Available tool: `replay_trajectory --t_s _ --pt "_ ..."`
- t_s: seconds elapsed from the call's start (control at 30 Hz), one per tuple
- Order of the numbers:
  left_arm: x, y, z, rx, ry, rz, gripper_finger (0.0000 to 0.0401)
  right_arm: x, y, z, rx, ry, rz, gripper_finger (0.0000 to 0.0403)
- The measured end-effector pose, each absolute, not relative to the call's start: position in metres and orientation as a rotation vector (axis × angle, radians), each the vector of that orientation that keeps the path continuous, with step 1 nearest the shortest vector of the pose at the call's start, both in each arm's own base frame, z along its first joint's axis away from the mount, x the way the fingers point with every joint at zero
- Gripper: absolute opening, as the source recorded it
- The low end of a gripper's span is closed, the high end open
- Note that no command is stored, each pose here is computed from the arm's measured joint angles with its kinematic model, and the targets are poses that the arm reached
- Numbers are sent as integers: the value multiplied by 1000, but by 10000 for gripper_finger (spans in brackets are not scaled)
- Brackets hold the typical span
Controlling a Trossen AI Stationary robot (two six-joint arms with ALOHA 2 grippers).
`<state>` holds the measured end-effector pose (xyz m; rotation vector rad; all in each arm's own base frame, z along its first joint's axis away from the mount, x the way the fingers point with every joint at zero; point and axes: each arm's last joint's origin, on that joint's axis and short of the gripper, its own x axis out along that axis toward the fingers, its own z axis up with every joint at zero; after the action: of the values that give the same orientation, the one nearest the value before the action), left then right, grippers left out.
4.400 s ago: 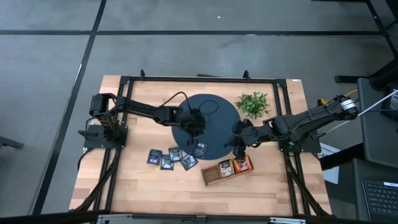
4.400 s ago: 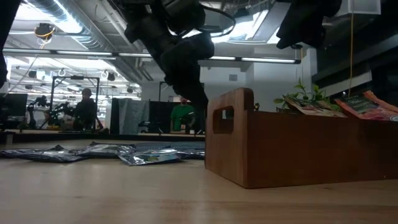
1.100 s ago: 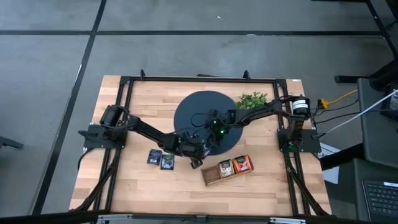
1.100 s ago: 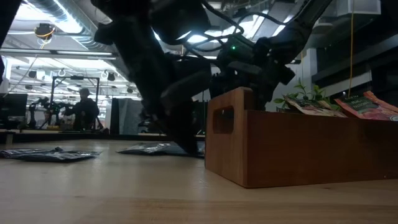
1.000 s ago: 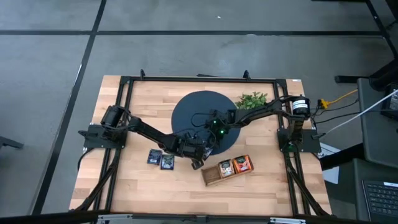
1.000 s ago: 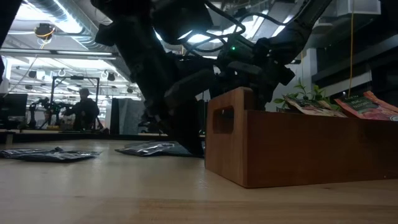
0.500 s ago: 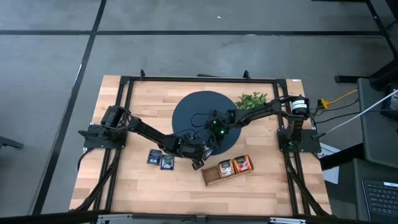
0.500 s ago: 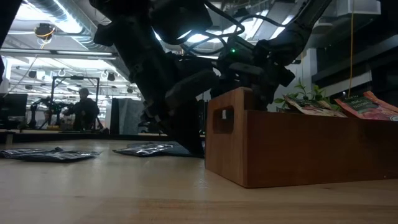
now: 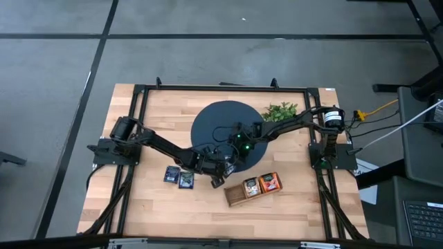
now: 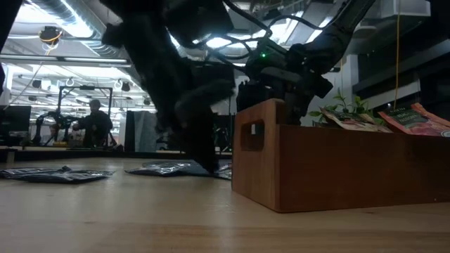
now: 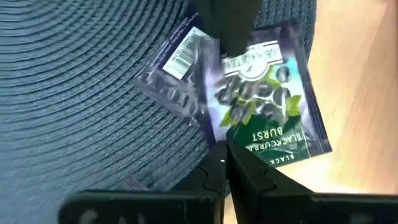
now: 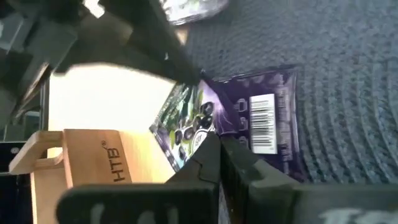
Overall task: Pick & Place Tea
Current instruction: Put the purple tea bag into the left section of the wooden organizer
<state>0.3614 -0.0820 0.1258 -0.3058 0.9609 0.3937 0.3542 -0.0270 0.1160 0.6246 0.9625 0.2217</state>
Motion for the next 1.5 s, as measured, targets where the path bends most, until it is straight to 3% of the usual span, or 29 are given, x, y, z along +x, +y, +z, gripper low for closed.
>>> replay_trajectory --t_s 0.17,0.43,0.77,1.1,1.5 --pt "351 -86 158 -247 900 405 7 354 -34 120 629 955 243 7" --pt "333 -92 183 -154 799 576 4 349 -42 144 599 931 309 4" --pt "334 -92 189 -164 669 691 2 317 -40 206 391 885 113 2" --pt "350 -83 181 -320 385 466 2 295 -26 235 263 877 -22 2" --pt "295 -48 154 -575 -98 352 8 296 -15 238 209 859 -85 2"
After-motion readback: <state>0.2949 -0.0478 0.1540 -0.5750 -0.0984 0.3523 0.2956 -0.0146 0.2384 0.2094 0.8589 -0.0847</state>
